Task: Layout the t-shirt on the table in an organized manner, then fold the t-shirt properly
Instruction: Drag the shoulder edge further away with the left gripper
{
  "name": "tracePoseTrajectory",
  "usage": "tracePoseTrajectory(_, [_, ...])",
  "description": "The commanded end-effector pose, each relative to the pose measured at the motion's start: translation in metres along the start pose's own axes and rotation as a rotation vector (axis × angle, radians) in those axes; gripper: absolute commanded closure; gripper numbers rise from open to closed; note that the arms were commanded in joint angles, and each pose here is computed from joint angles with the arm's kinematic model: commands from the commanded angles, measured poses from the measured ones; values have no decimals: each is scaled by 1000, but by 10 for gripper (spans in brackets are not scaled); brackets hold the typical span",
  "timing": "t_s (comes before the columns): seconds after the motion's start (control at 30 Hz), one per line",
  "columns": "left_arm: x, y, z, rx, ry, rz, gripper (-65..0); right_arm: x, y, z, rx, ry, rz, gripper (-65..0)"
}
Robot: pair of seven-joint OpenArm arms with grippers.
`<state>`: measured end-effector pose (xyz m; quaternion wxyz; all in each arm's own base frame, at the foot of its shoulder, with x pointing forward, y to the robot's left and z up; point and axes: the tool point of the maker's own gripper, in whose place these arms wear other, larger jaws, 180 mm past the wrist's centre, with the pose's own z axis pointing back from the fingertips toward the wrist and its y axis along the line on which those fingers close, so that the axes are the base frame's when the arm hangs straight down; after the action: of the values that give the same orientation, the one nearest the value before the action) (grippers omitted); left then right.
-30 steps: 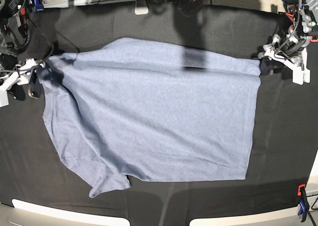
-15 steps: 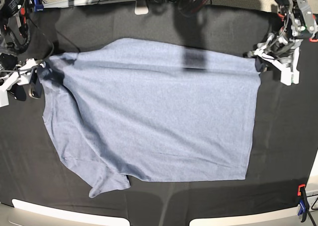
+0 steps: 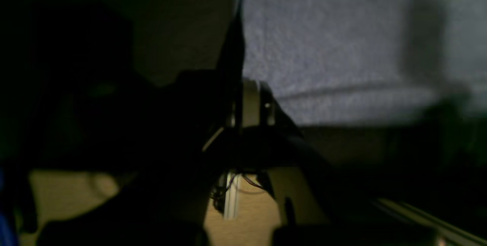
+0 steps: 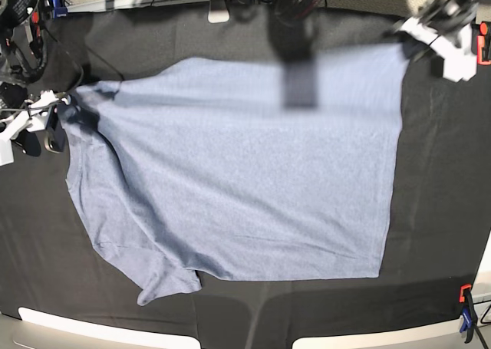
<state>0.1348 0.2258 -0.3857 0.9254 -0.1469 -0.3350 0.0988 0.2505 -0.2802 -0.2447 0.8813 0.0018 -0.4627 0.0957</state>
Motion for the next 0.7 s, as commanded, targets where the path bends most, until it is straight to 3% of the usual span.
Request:
tracePoseTrajectory(0.0, [-2,4,8,9,9,-15,0,15,-1,4,0,-49,27,-284])
tracePoseTrajectory(0.17, [-21,4,17,-7,66,-50,0,14,-1,4,0,-46,27,-284])
tracePoseTrajectory(0.4, [-10,3,16,-9,11,-49,0,5,4,5,19,-25,19,-284])
tracePoseTrajectory(0.67, [-1,1,12,-16,-12,-54,0,-42,13,15,50,113,-2,-284])
